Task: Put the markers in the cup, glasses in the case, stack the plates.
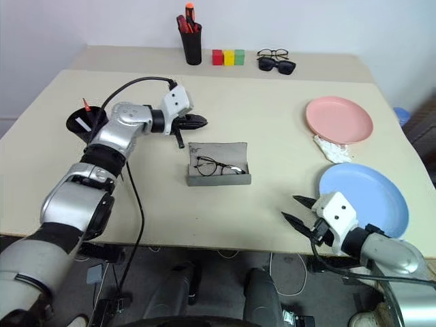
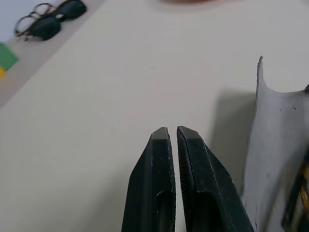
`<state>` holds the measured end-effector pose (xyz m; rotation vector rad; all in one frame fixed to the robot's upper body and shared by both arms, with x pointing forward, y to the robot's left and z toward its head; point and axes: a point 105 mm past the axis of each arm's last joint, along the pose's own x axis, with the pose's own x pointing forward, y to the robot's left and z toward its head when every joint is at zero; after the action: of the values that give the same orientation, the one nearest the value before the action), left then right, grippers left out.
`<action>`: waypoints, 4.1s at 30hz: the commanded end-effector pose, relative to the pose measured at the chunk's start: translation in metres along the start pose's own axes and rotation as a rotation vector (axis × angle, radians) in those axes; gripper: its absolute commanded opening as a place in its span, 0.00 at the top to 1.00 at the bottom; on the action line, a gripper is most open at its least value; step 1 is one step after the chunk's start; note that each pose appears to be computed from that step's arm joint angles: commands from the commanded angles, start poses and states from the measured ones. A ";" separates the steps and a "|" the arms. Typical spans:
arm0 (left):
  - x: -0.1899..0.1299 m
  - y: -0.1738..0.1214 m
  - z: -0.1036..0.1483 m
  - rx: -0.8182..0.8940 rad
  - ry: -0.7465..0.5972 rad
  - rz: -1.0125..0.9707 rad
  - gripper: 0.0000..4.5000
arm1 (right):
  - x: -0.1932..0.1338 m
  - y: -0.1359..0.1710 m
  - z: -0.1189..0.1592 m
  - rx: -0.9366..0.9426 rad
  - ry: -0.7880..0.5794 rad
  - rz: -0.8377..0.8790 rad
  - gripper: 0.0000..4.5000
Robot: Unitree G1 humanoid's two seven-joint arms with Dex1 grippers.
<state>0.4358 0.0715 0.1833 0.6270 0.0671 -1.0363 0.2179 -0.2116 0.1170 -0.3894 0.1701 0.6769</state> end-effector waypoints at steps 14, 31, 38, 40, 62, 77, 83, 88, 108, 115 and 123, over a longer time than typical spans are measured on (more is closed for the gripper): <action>0.008 -0.031 -0.008 -0.055 0.152 -0.313 0.99 | -0.012 0.000 0.029 -0.046 -0.144 -0.086 0.47; 0.012 -0.077 0.059 -0.008 -0.285 -0.463 0.99 | -0.012 -0.050 -0.011 0.082 0.053 -0.424 0.47; 0.025 -0.128 0.090 -0.099 -0.320 -0.463 0.56 | -0.014 -0.054 -0.057 0.160 0.217 -0.484 0.47; 0.025 -0.134 0.096 -0.112 -0.320 -0.467 0.34 | -0.013 -0.056 -0.061 0.161 0.237 -0.482 0.47; 0.014 -0.138 0.093 -0.059 -0.279 -0.460 0.00 | 0.002 -0.084 -0.033 0.102 0.218 -0.546 0.99; 0.016 -0.131 0.103 -0.089 -0.332 -0.365 0.00 | 0.067 -0.190 0.051 -0.152 0.091 -0.572 0.99; 0.014 -0.126 0.104 -0.121 -0.334 -0.295 0.00 | 0.106 -0.213 0.044 -0.209 0.120 -0.529 0.99; 0.004 -0.126 0.092 -0.151 -0.301 -0.253 0.00 | 0.116 -0.222 0.042 -0.216 0.146 -0.552 0.68; 0.010 -0.126 0.088 -0.203 -0.311 -0.185 0.00 | 0.057 -0.204 0.002 0.116 0.033 -0.615 0.47; 0.006 -0.117 0.085 -0.203 -0.305 -0.141 0.00 | 0.063 -0.192 -0.018 0.212 0.064 -0.646 0.47; 0.000 -0.111 0.084 -0.215 -0.300 -0.105 0.00 | 0.087 -0.179 -0.031 0.344 0.064 -0.588 0.58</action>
<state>0.3286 -0.0107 0.1848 0.2739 0.0130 -1.1956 0.3945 -0.3007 0.1062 -0.1319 0.2551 0.0556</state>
